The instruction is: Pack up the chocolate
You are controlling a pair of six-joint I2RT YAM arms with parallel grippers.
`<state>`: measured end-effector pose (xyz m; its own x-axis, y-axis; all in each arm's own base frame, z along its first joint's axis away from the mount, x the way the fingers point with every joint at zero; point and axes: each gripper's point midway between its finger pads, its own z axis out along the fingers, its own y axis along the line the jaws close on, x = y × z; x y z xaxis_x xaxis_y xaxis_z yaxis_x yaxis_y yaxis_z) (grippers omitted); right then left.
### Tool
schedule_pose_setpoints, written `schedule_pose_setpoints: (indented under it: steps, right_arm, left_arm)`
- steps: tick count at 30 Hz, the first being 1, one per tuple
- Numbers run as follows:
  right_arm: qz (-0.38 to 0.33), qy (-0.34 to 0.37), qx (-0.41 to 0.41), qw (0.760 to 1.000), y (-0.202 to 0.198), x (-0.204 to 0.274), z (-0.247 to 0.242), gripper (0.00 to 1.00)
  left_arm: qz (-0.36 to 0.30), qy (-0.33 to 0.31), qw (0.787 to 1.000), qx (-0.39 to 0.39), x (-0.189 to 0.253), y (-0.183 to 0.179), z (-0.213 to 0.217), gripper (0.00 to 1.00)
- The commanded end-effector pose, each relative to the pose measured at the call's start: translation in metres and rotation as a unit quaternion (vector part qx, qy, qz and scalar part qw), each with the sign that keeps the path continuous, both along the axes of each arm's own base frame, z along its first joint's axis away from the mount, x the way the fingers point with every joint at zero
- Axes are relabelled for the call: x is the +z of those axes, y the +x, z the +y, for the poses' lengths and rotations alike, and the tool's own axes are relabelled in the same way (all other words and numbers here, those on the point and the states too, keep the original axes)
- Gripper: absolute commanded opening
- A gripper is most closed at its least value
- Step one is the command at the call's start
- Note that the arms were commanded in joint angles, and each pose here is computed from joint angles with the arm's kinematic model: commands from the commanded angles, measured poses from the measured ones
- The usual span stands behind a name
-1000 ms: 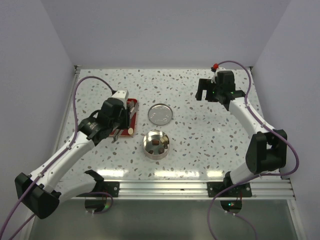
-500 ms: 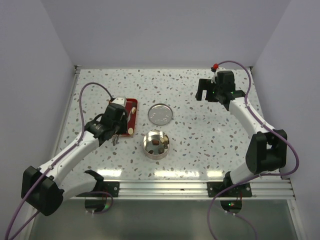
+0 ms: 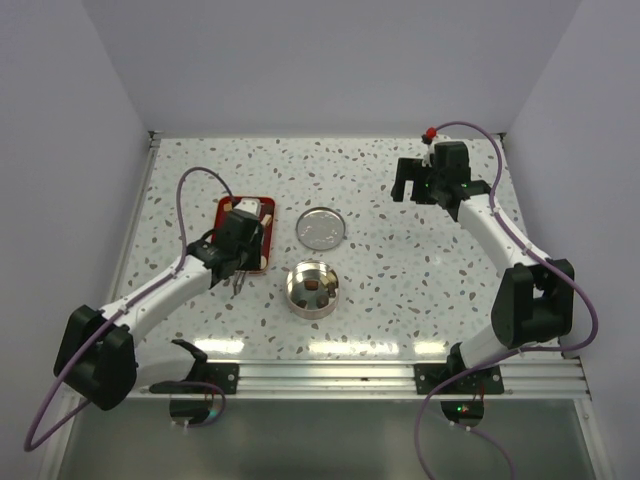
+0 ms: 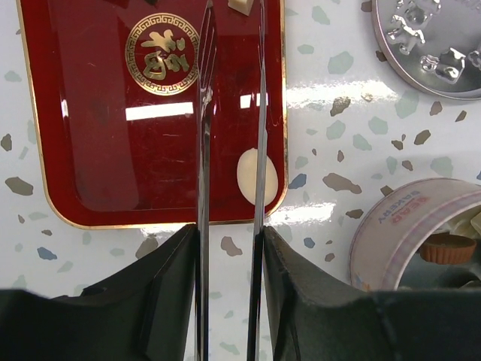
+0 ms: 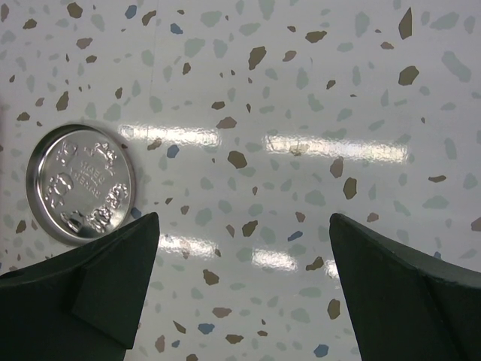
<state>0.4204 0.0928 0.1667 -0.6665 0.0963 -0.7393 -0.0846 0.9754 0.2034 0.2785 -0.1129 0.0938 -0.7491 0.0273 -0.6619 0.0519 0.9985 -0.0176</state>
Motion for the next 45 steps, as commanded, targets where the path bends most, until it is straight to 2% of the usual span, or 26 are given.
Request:
schedule_pose_setpoints:
  steps: [1,17,26,29,37,45]
  right_arm:
    - [-0.017,-0.001,0.007,1.0,-0.002,0.017,-0.001,0.99]
    - [-0.011,-0.008,0.006,1.0,0.0,0.013,-0.003,0.99]
    - [-0.007,-0.005,0.009,1.0,0.001,0.01,-0.001,0.99]
    - [-0.006,-0.005,0.01,1.0,0.001,0.01,0.0,0.99]
    - [-0.011,-0.001,0.01,1.0,0.007,0.014,0.001,0.99]
    - [-0.02,0.013,0.012,1.0,0.013,0.023,0.006,0.99]
  left_arm:
    - [-0.042,-0.005,0.999,0.005,0.009,0.019,-0.003,0.44]
    - [-0.044,0.024,0.999,-0.009,0.001,0.044,-0.006,0.45]
    - [-0.066,0.024,0.997,-0.018,0.02,0.053,-0.009,0.33]
    - [-0.074,0.016,0.997,-0.026,0.032,0.053,-0.012,0.32]
    - [-0.079,-0.021,0.995,-0.06,0.061,0.031,-0.018,0.31]
    - [-0.08,-0.09,0.982,-0.146,0.077,-0.01,-0.046,0.32]
